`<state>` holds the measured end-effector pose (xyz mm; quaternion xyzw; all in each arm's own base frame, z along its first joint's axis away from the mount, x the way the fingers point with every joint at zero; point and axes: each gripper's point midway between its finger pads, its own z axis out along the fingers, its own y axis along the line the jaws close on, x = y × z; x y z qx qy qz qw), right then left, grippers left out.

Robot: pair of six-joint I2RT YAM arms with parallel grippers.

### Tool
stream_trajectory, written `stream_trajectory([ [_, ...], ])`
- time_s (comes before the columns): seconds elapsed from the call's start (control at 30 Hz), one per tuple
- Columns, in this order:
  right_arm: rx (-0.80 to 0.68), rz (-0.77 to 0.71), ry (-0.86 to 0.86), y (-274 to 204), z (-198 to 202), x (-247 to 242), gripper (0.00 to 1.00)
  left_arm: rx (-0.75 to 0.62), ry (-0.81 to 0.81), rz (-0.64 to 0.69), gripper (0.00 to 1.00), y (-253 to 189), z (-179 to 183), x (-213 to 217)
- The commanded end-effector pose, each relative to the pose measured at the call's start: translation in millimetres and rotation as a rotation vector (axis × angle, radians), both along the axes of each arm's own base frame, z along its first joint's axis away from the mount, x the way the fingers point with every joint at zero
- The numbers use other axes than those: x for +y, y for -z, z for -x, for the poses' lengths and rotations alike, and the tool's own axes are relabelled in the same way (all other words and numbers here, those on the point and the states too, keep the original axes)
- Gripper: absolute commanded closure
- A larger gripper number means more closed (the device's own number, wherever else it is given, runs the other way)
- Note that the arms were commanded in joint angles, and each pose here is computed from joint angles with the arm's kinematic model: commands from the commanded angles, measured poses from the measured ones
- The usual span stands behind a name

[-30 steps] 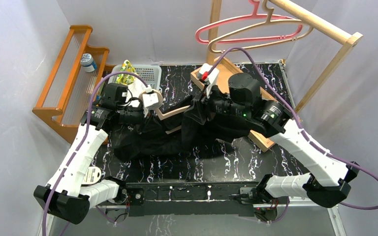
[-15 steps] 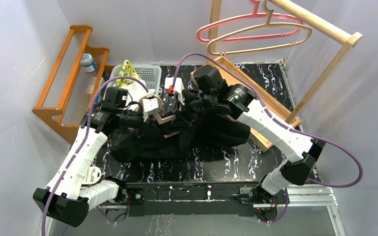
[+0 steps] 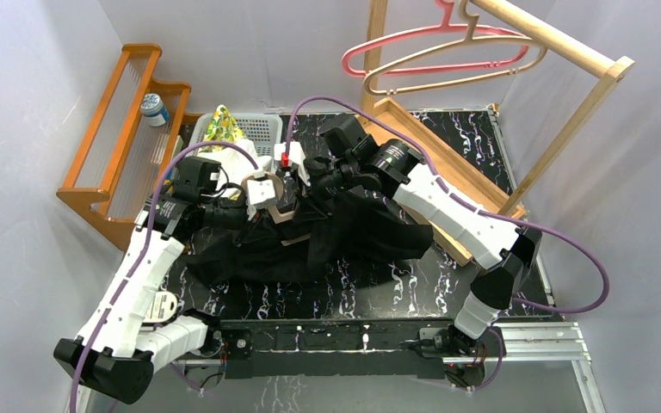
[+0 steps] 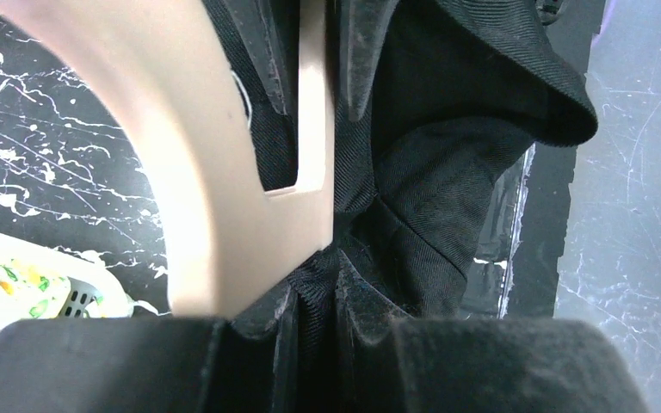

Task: Place the skirt on the hanger
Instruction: Hang the skirt on the hanger.

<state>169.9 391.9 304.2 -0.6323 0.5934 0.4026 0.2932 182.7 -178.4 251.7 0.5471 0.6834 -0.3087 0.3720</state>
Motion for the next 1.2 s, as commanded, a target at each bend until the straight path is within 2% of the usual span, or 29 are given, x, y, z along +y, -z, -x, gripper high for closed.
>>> stream_trajectory([
  [0.0, 0.018, -0.045, -0.066, -16, 12, 3, 0.82, -0.062, 0.060, 0.070, 1.00, -22, 9, -8],
  [0.03, 0.022, -0.044, -0.070, -16, 13, 3, 0.93, -0.061, 0.059, 0.069, 1.00, -22, 9, -7],
  [0.07, 0.019, -0.048, -0.070, -16, 13, 4, 1.00, -0.059, 0.054, 0.063, 1.00, -21, 9, -7],
  [0.1, 0.013, -0.053, -0.064, -18, 11, 4, 1.00, -0.055, 0.045, 0.055, 0.95, -18, 8, -6],
  [0.13, -0.003, -0.064, -0.055, -21, 9, 5, 1.00, -0.043, 0.027, 0.046, 0.85, -16, 7, -4],
  [0.2, -0.034, -0.086, -0.042, -29, 5, 5, 1.00, -0.029, 0.004, 0.025, 0.73, -9, 6, -1],
  [0.3, -0.068, -0.143, -0.024, -48, 1, 2, 1.00, -0.009, -0.006, -0.006, 0.61, 0, 11, 5],
  [0.37, -0.061, -0.186, -0.019, -60, -2, -1, 1.00, -0.003, -0.008, -0.017, 0.57, 3, 13, 7],
  [0.6, 0.005, -0.213, -0.008, -63, -10, -7, 1.00, -0.068, -0.030, -0.001, 0.50, -12, 12, 9],
  [0.73, 0.012, -0.196, 0.008, -54, -11, -16, 1.00, -0.095, -0.131, 0.007, 0.47, -22, -3, 12],
  [0.9, -0.004, -0.195, 0.072, -53, -18, -43, 1.00, -0.043, -0.127, 0.001, 0.47, -24, -3, 10],
  [1.07, -0.033, -0.203, 0.115, -56, -14, -65, 1.00, -0.083, -0.114, 0.099, 0.48, -43, -5, -1],
  [1.17, -0.053, -0.210, 0.130, -61, -8, -74, 1.00, -0.113, -0.120, 0.114, 0.54, -49, -13, -4],
])
